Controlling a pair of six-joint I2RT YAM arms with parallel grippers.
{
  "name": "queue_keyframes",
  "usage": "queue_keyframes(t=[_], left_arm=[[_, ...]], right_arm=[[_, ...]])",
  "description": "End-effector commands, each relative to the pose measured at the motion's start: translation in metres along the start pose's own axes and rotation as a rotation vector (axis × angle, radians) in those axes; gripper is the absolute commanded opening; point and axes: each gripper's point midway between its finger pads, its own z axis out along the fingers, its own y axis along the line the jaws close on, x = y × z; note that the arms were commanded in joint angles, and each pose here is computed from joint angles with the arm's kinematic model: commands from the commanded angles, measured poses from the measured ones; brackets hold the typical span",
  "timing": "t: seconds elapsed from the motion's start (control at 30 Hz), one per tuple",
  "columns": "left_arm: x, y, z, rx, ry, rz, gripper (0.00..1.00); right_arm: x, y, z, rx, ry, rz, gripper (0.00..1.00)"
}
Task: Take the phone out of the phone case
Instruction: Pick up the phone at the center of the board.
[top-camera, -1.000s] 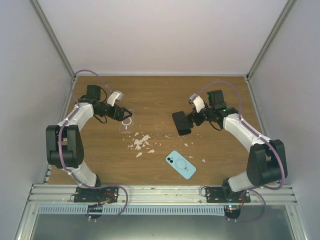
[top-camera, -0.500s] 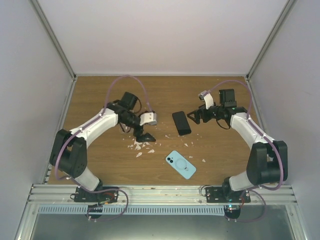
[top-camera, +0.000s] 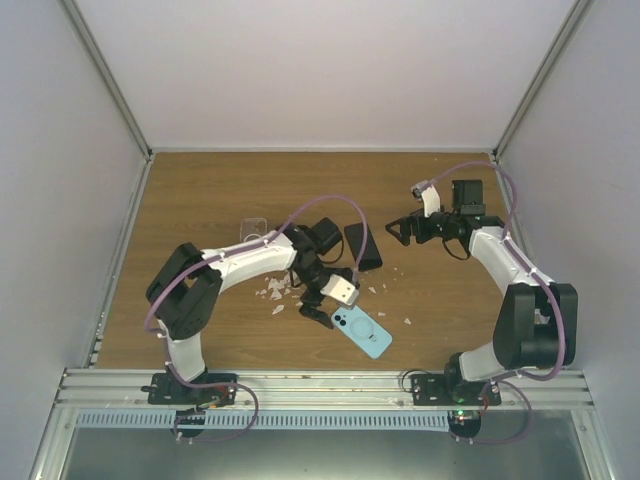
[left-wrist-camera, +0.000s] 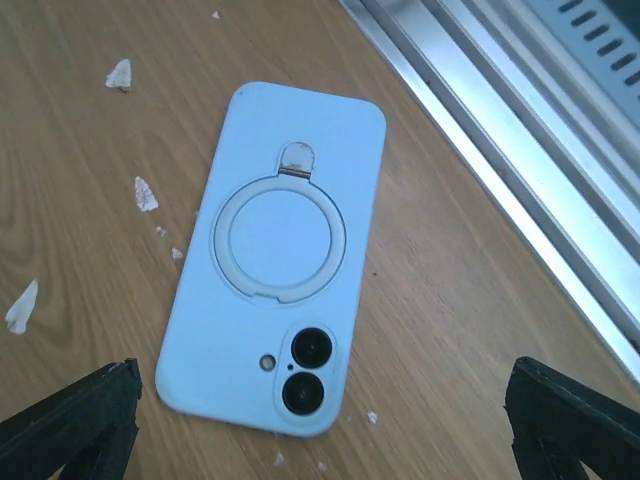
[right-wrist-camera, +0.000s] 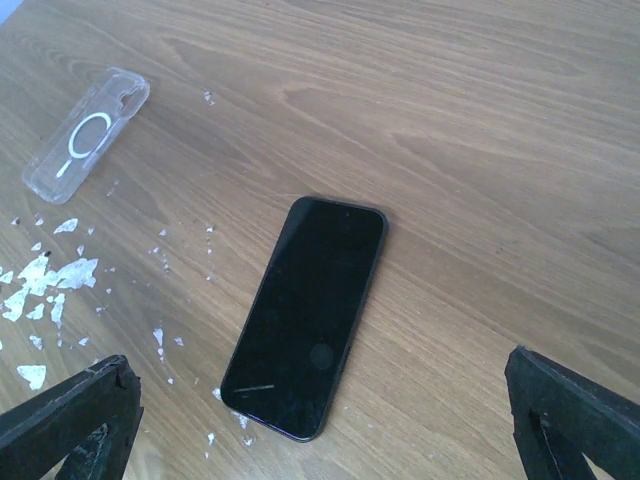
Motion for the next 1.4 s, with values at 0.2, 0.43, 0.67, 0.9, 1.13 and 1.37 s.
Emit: queue_keyframes(t=[0.2, 0.43, 0.67, 0.9, 1.13, 1.37], left_arm=[[0.007, 0.031, 0.025, -0.032, 0.098, 0.099, 0.99], [0.015, 0.026, 0.047, 0.025, 0.165, 0.14, 0.99], [0.018, 0.028, 0.068, 0.035, 0.185, 0.172, 0.99], [0.024, 0.025, 0.088, 0.055, 0.218, 0.181, 0.99], [0.031, 0.015, 0.091, 0.058, 0.236, 0.216, 0.94], [0.015, 0.017, 0.07, -0.03, 0.202, 0.29, 0.79]], right_arm=[[0.009, -0.008, -0.001, 0.042, 0.008, 0.015, 1.0], [0.008, -0.007, 0.0, 0.032, 0.009, 0.017, 0.99], [0.01, -0.006, 0.001, 0.022, 0.011, 0.021, 1.0], [0.009, -0.004, 0.002, 0.011, 0.01, 0.022, 1.0], [0.011, -0.003, 0.001, 0.009, 0.006, 0.018, 1.0], [0.003, 0.012, -0.006, -0.044, -0.039, -0.015, 0.99]])
